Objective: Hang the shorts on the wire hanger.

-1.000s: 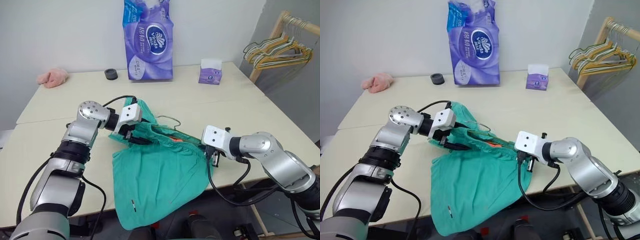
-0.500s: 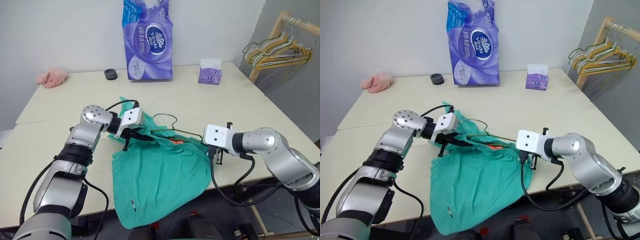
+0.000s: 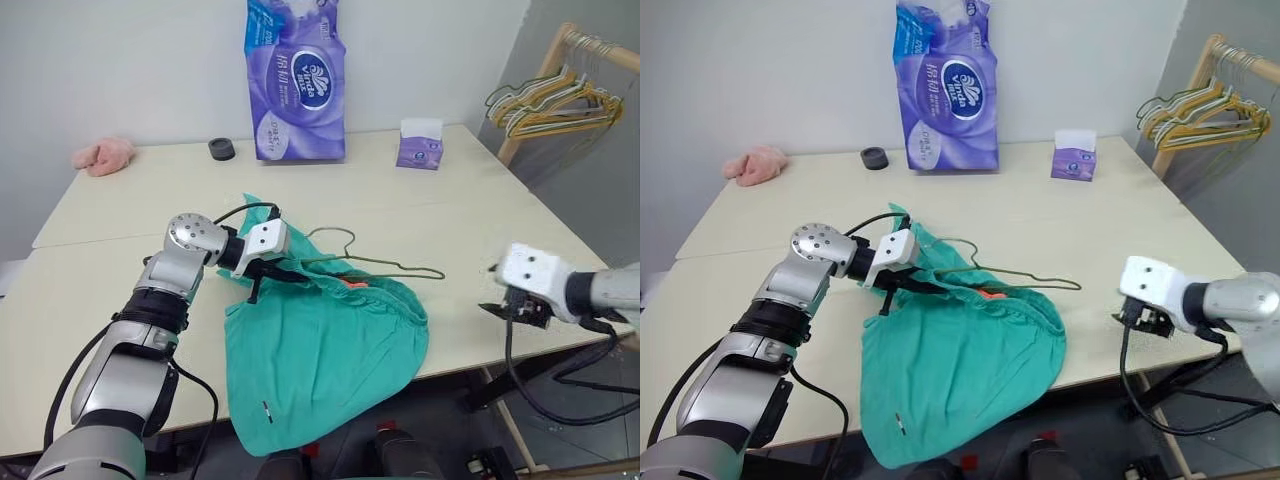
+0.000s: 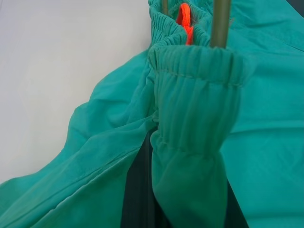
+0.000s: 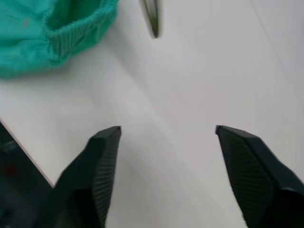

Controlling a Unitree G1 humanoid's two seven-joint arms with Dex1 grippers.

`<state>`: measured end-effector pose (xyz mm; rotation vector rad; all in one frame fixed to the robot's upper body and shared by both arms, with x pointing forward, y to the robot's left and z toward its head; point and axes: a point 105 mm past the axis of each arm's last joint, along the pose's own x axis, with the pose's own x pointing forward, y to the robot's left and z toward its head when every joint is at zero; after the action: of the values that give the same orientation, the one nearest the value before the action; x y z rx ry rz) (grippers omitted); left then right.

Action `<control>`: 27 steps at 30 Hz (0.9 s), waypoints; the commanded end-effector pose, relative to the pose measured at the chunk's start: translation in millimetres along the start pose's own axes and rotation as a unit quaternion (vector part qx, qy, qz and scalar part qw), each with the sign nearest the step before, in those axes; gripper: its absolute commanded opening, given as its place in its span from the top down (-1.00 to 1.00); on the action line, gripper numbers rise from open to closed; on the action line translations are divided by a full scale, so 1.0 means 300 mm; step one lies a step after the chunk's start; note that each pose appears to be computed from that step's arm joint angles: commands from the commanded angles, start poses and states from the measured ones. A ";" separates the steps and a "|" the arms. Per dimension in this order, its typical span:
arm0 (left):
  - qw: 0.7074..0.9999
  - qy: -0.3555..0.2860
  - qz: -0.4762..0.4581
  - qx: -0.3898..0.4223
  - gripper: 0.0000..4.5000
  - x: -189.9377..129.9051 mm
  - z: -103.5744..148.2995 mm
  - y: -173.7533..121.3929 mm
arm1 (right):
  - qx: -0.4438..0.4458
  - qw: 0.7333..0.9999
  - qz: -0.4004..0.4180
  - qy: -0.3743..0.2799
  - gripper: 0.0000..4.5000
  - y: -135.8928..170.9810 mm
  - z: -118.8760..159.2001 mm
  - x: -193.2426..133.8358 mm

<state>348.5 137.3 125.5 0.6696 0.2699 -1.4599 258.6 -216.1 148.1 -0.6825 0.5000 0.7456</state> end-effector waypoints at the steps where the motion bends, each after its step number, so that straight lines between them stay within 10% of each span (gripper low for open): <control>1: 1.000 -0.005 0.014 0.023 1.00 -0.024 0.036 0.026 | 0.075 0.996 0.018 -0.045 -0.80 0.084 -0.001 0.002; 16: 1.000 -0.003 0.017 0.026 1.00 -0.038 0.044 0.041 | 0.324 0.938 0.000 -0.123 -0.80 0.224 0.001 0.235; 27: 0.999 -0.005 0.024 0.021 1.00 -0.051 0.043 0.038 | 0.296 0.950 0.022 -0.096 0.67 0.233 0.017 0.270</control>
<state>352.4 141.3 129.6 0.6695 0.2780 -1.4446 255.6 -136.7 67.3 -0.0134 0.5582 0.6553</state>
